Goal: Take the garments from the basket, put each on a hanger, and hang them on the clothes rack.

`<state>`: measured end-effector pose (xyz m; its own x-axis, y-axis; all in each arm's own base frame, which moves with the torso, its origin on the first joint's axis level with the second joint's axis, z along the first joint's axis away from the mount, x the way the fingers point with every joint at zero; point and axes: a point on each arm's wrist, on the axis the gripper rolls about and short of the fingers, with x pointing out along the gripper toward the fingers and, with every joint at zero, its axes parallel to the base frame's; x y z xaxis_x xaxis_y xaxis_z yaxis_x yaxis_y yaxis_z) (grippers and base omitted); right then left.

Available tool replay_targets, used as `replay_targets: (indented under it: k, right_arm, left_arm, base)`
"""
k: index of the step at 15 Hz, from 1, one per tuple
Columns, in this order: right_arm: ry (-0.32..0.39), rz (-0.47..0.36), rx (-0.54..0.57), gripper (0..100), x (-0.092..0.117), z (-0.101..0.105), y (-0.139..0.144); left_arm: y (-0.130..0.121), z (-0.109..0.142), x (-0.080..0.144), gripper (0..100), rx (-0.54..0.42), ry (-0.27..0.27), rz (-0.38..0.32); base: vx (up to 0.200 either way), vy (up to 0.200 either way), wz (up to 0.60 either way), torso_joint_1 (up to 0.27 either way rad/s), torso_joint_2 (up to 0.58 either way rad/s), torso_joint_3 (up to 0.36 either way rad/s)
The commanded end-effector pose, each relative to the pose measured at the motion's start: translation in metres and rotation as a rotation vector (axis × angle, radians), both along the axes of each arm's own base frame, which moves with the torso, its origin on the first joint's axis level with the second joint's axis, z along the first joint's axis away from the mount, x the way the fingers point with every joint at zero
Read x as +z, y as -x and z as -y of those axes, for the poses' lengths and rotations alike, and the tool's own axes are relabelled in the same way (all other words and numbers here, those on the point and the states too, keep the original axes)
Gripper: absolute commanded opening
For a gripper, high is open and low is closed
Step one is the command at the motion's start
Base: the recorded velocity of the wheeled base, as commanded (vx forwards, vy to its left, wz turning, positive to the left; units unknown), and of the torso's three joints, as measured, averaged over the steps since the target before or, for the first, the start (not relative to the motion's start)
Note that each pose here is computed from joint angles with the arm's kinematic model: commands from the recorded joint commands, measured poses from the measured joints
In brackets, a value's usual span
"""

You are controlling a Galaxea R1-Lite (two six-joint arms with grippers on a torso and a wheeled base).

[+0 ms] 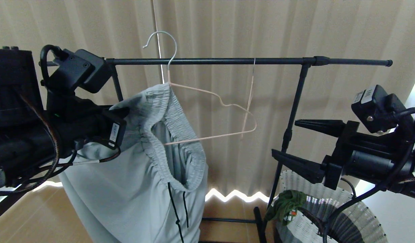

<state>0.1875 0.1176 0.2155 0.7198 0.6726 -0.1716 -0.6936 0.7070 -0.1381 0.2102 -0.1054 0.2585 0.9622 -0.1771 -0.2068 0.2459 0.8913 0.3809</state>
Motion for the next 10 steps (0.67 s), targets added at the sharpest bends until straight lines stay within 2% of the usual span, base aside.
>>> replay_targets:
  k: [1,2,3,4,5,8,10]
  right_arm:
    - [-0.039,-0.051,0.041,100,-0.002,-0.012,0.003]
    - [-0.076,-0.094,0.056,100,-0.003,-0.018,0.004]
    - [-0.085,-0.109,0.069,100,-0.003,-0.021,0.006]
    - [-0.082,-0.120,0.086,100,-0.006,-0.026,0.007]
    - [-0.080,-0.125,0.087,100,-0.007,-0.027,0.006]
    - [-0.097,-0.095,0.087,100,-0.010,-0.033,-0.001]
    - [-0.083,-0.110,0.069,100,-0.021,-0.040,-0.011]
  left_arm:
    - [0.001,0.009,0.010,0,-0.032,0.053,0.021]
    - [0.000,0.015,0.013,0,-0.046,0.081,0.022]
    - [-0.001,0.018,0.014,0,-0.053,0.095,0.021]
    - [-0.001,0.024,0.018,0,-0.090,0.143,0.029]
    - [0.001,0.027,0.020,0,-0.117,0.161,0.040]
    - [0.005,0.033,0.024,0,-0.152,0.171,0.055]
    - [0.007,0.037,0.025,0,-0.174,0.176,0.056]
  base:
    - [0.000,0.000,0.00,0.000,0.00,0.000]
    - [0.000,0.000,0.00,0.000,0.00,0.000]
    - [0.000,0.000,0.00,0.000,0.00,0.000]
    - [0.000,0.000,0.00,0.000,0.00,0.000]
    - [0.000,0.000,0.00,0.000,0.00,0.000]
    - [0.000,0.000,0.00,0.000,0.00,0.000]
    - [0.000,0.000,0.00,0.000,0.00,0.000]
